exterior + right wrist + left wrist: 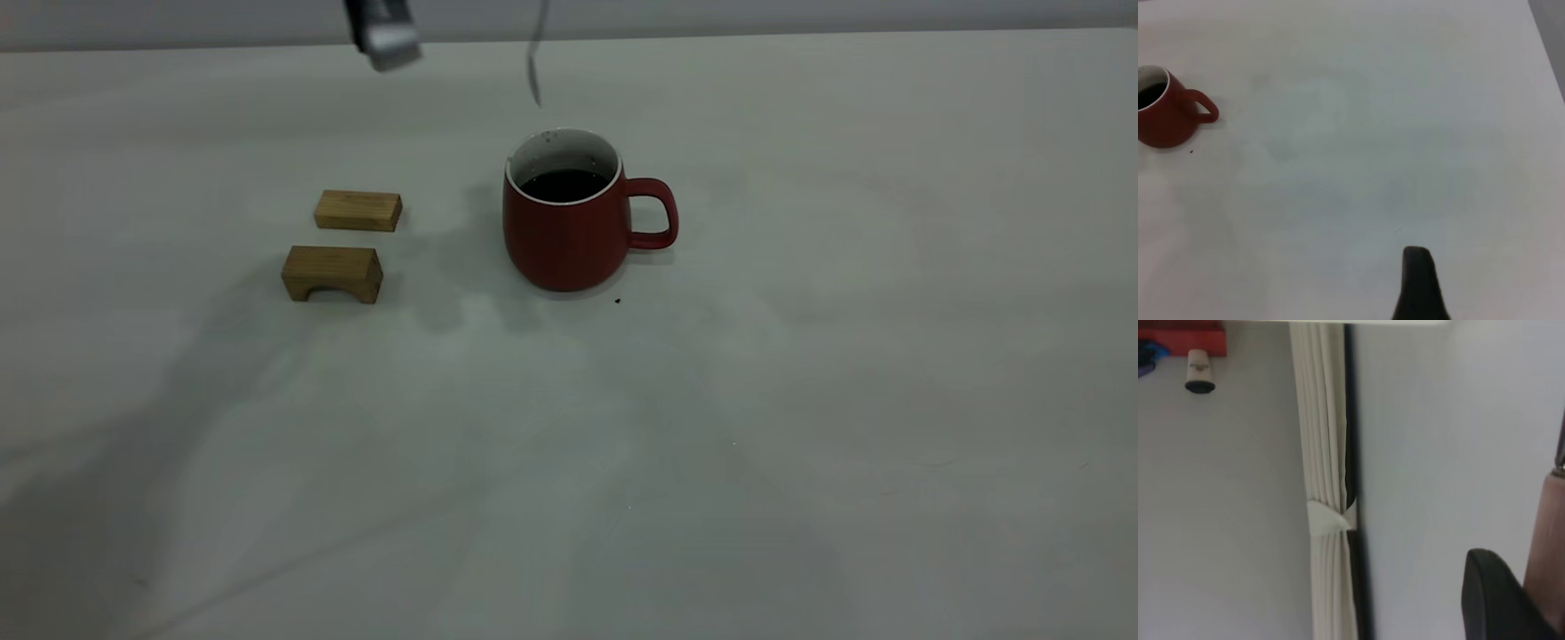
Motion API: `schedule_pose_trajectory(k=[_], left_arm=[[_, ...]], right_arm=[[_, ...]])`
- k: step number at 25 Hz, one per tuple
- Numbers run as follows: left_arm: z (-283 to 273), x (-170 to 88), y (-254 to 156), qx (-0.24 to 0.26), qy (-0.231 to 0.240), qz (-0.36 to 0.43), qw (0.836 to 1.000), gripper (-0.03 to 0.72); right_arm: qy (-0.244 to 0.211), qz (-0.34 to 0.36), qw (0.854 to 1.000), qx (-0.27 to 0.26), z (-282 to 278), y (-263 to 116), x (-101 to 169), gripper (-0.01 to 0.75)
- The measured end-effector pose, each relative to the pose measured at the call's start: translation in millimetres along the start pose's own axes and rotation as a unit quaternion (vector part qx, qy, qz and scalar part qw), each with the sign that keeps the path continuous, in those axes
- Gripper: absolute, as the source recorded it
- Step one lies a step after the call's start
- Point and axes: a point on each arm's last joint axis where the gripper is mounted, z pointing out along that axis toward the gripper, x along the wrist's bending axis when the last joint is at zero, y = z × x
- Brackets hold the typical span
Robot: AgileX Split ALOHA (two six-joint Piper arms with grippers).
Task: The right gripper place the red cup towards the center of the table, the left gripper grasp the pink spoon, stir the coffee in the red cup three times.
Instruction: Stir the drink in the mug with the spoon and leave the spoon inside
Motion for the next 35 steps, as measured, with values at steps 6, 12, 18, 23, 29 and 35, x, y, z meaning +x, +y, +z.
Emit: schedule_pose_trajectory(k=[6,12,18,23,29,35], left_arm=[[20.7,6.7,21.5,-0.033,0.003,-0.032,0.999,0.141],[42.2,-7.0,48.6,-0.045,0.000,-0.041,0.998,0.141],[62.5,-8.3,76.9,-0.030,0.037,-0.060,0.997,0.141],[56.2,-10.8,87.0,-0.046,0.049,-0.052,0.996,0.141],[35.9,-34.4,96.0,-0.044,0.013,-0.059,0.997,0.141],[61.5,-33.5,91.9,-0.020,0.016,-0.030,0.999,0.141]], right_arm=[[0.000,0.000,1.000,0.000,0.0,0.0,0.0,0.592],[0.000,0.000,1.000,0.000,0.0,0.0,0.0,0.592],[0.000,0.000,1.000,0.000,0.0,0.0,0.0,0.592],[0.000,0.000,1.000,0.000,0.0,0.0,0.0,0.592],[0.000,0.000,1.000,0.000,0.0,0.0,0.0,0.592],[0.000,0.000,1.000,0.000,0.0,0.0,0.0,0.592]])
